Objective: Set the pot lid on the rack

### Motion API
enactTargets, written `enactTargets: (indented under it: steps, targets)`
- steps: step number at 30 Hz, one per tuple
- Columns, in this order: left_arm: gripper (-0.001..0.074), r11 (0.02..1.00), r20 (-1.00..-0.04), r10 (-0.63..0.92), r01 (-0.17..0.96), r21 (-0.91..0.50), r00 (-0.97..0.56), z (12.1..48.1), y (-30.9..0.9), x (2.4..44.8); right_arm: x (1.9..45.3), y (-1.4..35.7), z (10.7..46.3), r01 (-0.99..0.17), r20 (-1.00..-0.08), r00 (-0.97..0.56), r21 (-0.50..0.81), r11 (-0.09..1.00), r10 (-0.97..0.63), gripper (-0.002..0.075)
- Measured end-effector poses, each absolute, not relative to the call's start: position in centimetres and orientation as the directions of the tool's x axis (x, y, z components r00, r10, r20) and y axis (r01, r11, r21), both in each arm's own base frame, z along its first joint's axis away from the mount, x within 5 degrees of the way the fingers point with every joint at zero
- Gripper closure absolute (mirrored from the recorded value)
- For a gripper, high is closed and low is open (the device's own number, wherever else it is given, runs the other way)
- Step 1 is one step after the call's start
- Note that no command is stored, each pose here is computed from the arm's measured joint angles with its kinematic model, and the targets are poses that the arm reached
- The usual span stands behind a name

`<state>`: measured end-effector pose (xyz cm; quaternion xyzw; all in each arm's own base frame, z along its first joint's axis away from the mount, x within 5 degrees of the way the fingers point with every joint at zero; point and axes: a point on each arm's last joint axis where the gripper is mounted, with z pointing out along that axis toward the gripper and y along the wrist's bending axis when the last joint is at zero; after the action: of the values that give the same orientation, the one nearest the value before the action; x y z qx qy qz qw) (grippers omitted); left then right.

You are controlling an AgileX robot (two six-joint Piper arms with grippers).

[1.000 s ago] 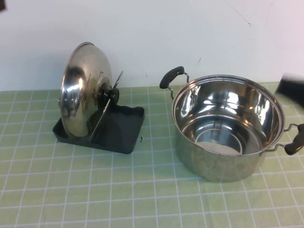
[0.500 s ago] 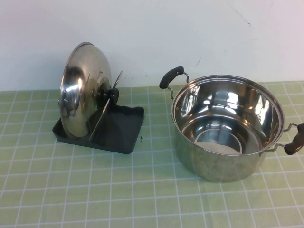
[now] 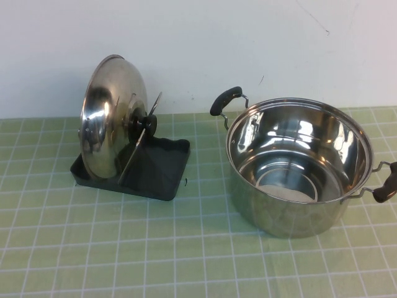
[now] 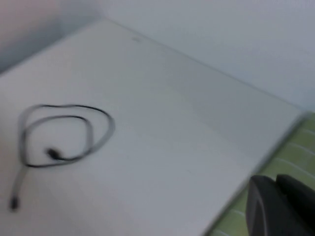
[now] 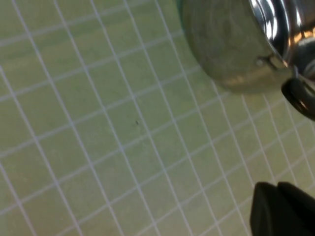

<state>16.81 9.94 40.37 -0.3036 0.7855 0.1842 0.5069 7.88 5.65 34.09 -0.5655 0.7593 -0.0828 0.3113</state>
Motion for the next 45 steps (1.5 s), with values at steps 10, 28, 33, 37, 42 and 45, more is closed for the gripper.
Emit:
enactTargets:
  steps: [10, 28, 33, 37, 42, 45]
  targets:
    - [0.0734, 0.931, -0.975, -0.198, -0.331, -0.154, -0.104, 37.5, 1.9, 5.8, 4.4, 2.3, 35.7, -0.752, -0.665, -0.049, -0.466, 0.465, -0.745, 0.0727]
    - [0.0736, 0.985, -0.985, -0.174, 0.0, -0.174, 0.012, 32.2, -0.2, -0.1, 3.9, 3.4, 25.5, -0.777, -0.814, -0.01, -0.359, 0.517, -0.581, 0.0727]
    - [0.0736, 0.981, -0.984, -0.175, 0.082, -0.176, -0.026, 31.9, -0.3, -0.1, 4.2, 3.4, 25.0, -0.764, -0.803, 0.012, -0.392, 0.513, -0.596, 0.0727]
    - [0.0736, 0.979, -0.984, -0.174, 0.098, -0.176, -0.032, 31.9, -0.3, -0.1, 4.2, 3.4, 24.9, -0.76, -0.798, 0.015, -0.401, 0.511, -0.603, 0.0727]
    - [0.0736, 0.979, -0.984, -0.173, 0.1, -0.176, -0.04, 31.7, -0.3, 0.0, 4.3, 3.4, 24.9, -0.759, -0.797, 0.016, -0.403, 0.511, -0.604, 0.0727]
    - [0.0736, 0.979, -0.984, -0.173, 0.099, -0.176, -0.04, 31.7, -0.3, 0.0, 4.3, 3.4, 24.9, -0.759, -0.797, 0.016, -0.403, 0.511, -0.604, 0.0727]
